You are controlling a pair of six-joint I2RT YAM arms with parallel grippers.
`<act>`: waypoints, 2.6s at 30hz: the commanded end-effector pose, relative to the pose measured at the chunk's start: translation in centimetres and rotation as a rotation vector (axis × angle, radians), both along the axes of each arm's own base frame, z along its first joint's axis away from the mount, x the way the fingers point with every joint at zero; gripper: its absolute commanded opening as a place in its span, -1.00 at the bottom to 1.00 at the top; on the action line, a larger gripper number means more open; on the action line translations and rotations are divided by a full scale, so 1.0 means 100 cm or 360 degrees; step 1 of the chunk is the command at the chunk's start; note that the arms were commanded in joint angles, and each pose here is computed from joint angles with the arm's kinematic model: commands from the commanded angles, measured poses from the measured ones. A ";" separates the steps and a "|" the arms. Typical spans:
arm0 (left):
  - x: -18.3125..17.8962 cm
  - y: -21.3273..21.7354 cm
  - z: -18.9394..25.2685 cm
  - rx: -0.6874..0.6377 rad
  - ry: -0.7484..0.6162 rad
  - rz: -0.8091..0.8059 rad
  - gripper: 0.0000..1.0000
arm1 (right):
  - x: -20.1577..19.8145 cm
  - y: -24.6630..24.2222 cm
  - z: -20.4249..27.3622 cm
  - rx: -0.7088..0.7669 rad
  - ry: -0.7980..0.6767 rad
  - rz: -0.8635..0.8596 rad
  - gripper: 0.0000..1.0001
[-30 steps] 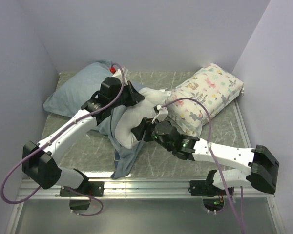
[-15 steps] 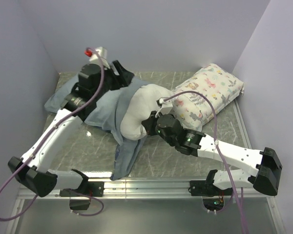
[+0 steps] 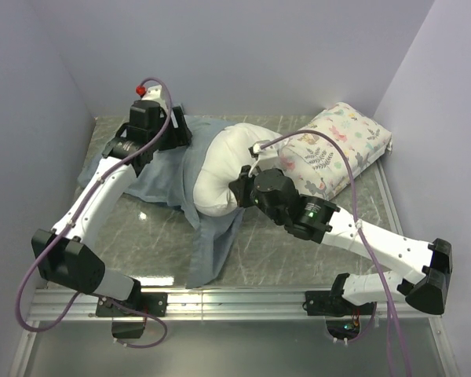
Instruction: Remove the pillowcase from the pillow
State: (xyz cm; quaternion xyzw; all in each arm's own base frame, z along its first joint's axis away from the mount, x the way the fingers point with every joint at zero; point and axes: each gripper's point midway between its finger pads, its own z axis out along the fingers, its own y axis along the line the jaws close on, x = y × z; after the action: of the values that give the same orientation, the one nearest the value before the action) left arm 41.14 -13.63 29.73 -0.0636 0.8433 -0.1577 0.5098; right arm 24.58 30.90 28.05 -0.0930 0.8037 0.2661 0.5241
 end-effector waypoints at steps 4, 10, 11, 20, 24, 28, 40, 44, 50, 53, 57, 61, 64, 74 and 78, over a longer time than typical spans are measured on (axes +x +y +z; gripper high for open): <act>0.002 0.010 -0.012 0.0100 0.0045 0.0041 0.33 | 0.014 -0.001 0.063 0.0103 -0.0181 -0.0038 -1.00; 0.010 0.035 -0.029 0.0149 0.0111 0.0226 -0.99 | 0.017 -0.007 0.091 0.0111 -0.0235 -0.0061 -1.00; 0.013 0.048 -0.033 0.0143 0.0121 0.0299 -0.99 | 0.018 -0.009 0.096 0.0106 -0.0247 -0.0076 -1.00; 0.041 0.155 -0.031 0.0025 0.0079 0.0747 -0.99 | 0.007 -0.051 0.160 0.0188 -0.0380 -0.0186 -1.00; 0.048 0.213 -0.051 -0.0048 0.0137 0.0940 -0.99 | -0.001 -0.070 0.176 0.0229 -0.0419 -0.0220 -1.00; 0.056 0.227 -0.070 -0.0044 0.0193 0.0978 -0.99 | -0.009 -0.079 0.188 0.0267 -0.0447 -0.0198 -1.00; 0.052 0.181 -0.012 -0.0213 0.0009 0.0635 -0.01 | -0.008 -0.065 0.196 0.0274 -0.0450 -0.0129 -1.00; 0.019 0.155 0.045 -0.0201 -0.0175 0.0507 0.50 | 0.002 -0.054 0.191 0.0207 -0.0441 -0.0151 -1.00; -0.047 0.102 0.047 -0.0330 -0.0256 0.0279 0.62 | 0.017 -0.050 0.193 0.0132 -0.0454 -0.0230 -1.00; -0.078 0.073 0.023 -0.0387 -0.0212 0.0150 0.64 | 0.022 -0.044 0.192 0.0080 -0.0446 -0.0240 -1.00; -0.111 0.046 -0.009 -0.0490 -0.0138 0.0020 0.68 | 0.026 -0.044 0.195 0.0052 -0.0467 -0.0264 -1.00; -0.126 0.045 -0.047 -0.0508 -0.0073 0.0054 0.73 | 0.029 -0.043 0.199 0.0041 -0.0474 -0.0274 -1.00; -0.123 0.049 -0.068 -0.0511 0.0008 0.0123 0.56 | 0.029 -0.043 0.201 0.0039 -0.0475 -0.0271 -1.00; -0.114 0.109 -0.121 -0.0345 0.0159 0.0726 -0.99 | 0.026 -0.082 0.231 0.0008 -0.0568 -0.0441 -1.00; -0.115 0.149 -0.075 -0.0254 -0.0017 0.0926 -0.99 | 0.019 -0.097 0.238 0.0052 -0.0581 -0.0459 -1.00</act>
State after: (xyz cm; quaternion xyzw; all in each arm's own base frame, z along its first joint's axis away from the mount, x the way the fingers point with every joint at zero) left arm 30.35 -5.06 20.74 -0.2808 0.7965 -0.1978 0.4976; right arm 26.94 27.16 42.36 -0.1265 0.7723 0.1552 0.6028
